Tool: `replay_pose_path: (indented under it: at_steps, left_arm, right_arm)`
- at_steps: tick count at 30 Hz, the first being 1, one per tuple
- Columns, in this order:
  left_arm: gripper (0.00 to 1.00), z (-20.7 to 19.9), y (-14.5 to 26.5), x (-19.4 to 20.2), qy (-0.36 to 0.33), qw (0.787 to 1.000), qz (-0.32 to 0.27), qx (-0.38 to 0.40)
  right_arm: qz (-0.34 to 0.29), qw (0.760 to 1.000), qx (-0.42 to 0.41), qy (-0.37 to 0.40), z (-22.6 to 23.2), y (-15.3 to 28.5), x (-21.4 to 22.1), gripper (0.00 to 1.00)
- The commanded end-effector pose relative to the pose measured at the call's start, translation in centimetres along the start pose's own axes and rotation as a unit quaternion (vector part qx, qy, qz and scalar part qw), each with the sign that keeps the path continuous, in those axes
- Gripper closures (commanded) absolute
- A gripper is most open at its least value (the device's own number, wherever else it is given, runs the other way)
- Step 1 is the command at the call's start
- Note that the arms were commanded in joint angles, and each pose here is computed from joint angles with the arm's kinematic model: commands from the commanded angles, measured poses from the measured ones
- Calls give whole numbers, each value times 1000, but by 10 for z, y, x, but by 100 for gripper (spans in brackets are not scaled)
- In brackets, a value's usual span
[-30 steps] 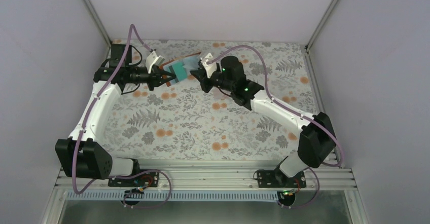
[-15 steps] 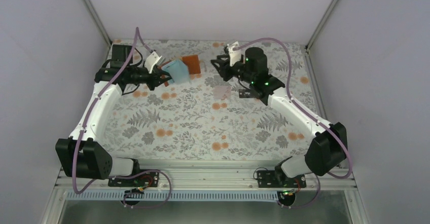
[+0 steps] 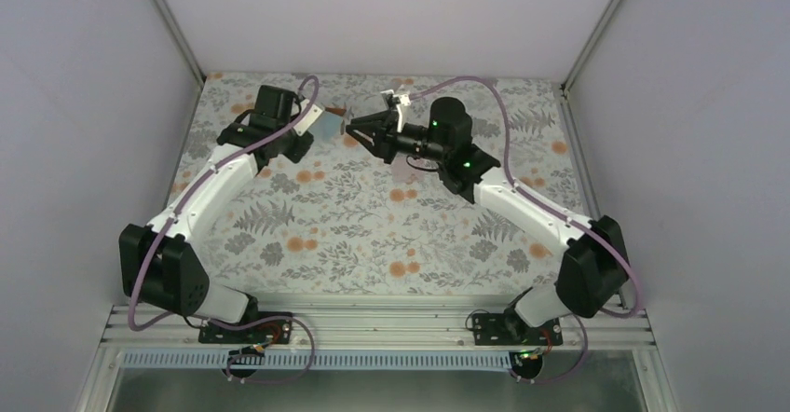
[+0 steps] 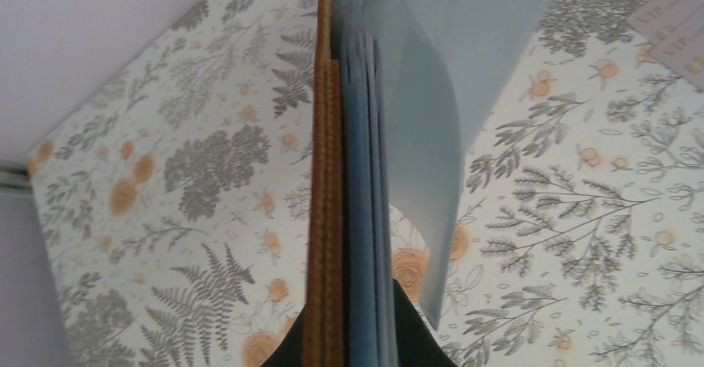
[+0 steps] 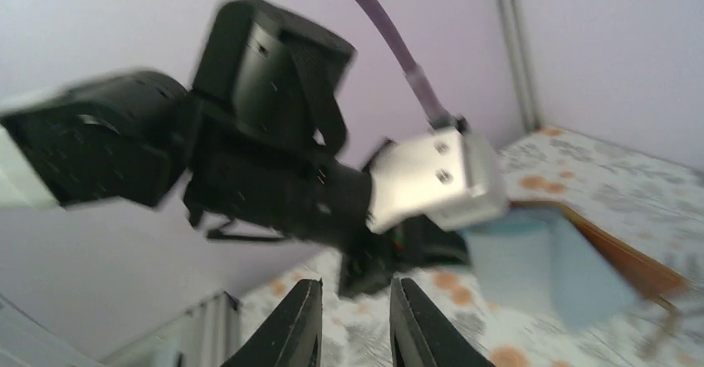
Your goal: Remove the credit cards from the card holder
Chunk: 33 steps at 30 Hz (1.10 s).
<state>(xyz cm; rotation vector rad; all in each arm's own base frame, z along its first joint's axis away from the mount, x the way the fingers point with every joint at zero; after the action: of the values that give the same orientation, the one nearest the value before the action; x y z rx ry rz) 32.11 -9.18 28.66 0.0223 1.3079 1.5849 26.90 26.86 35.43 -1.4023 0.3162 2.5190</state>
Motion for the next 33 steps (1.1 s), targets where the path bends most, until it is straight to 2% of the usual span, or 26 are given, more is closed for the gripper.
replay_pose_path:
  at_steps: [1, 4, 6, 8, 14, 20, 25, 33]
  left_arm:
    - [98, 0, 5, -15, 6, 1000, -24, 7]
    - [98, -14, 13, -26, 16, 988, -87, 126]
    - [97, -22, 22, -34, 24, 968, -135, 209]
    - [98, -21, 26, -38, 37, 958, -154, 237]
    - [98, -8, 30, -40, 84, 947, -168, 260]
    - [97, -4, 41, -43, 90, 937, -188, 279]
    - [98, -9, 45, -43, 80, 925, -205, 309]
    - [98, -12, 45, -41, 69, 922, -207, 319]
  right_arm:
    - [-28, 992, -99, -68, 1, -16, -6, 78]
    - [-21, 990, -94, -105, -12, -29, 2, 82]
    - [-18, 989, -85, -119, -18, -32, 9, 84]
    - [-16, 990, -70, -117, -19, -32, 13, 85]
    - [27, 996, -48, -75, -1, -45, 29, 85]
    - [62, 993, -34, -92, -5, -60, 55, 86]
    - [47, 996, 9, -75, -15, -69, 51, 87]
    - [-2, 992, 116, -53, -31, -61, 35, 89]
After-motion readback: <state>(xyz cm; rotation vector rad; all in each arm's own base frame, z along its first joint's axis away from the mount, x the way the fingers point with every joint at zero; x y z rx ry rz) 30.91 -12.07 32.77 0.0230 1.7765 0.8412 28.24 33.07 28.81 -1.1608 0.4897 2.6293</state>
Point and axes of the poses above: each gripper's point midway between its finger pads, its own y axis back along the fingers, its own z axis along the line the jaws close on, x = y × z, the point moved 10 cm from there along y, back along the fingers, and after that the axes turned 10 degrees about -y, right-handed, at the moved point
